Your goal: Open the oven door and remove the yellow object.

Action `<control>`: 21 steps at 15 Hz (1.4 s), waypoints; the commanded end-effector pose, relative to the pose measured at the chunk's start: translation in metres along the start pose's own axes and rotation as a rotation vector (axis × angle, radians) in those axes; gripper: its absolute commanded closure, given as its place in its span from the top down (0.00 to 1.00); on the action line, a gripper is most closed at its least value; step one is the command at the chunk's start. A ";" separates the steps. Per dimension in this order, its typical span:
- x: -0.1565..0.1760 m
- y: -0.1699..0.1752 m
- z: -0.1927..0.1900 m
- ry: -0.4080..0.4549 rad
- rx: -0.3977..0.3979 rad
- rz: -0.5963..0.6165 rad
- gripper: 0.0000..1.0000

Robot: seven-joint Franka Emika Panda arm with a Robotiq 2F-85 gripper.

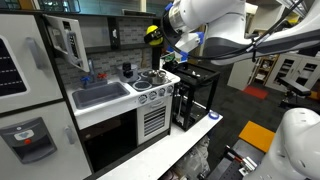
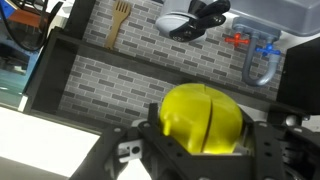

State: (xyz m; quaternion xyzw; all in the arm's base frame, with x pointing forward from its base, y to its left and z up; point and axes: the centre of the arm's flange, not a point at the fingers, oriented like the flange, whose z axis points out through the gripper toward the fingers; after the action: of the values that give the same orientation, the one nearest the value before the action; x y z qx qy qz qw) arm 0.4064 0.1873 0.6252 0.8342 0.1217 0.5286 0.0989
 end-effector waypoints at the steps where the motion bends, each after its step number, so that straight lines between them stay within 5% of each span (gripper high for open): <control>1: -0.015 0.017 0.005 0.017 -0.023 0.028 0.44; 7: -0.021 0.022 0.013 -0.005 -0.051 0.016 0.44; 8: -0.014 0.020 0.013 -0.017 -0.043 0.031 0.69; 20: -0.016 0.019 0.013 -0.019 -0.044 0.024 0.69; 21: -0.016 0.019 0.013 -0.019 -0.044 0.024 0.44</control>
State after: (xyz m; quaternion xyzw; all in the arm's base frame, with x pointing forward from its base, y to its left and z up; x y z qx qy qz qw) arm 0.4136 0.1637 0.6110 0.8383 0.0990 0.5243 0.1120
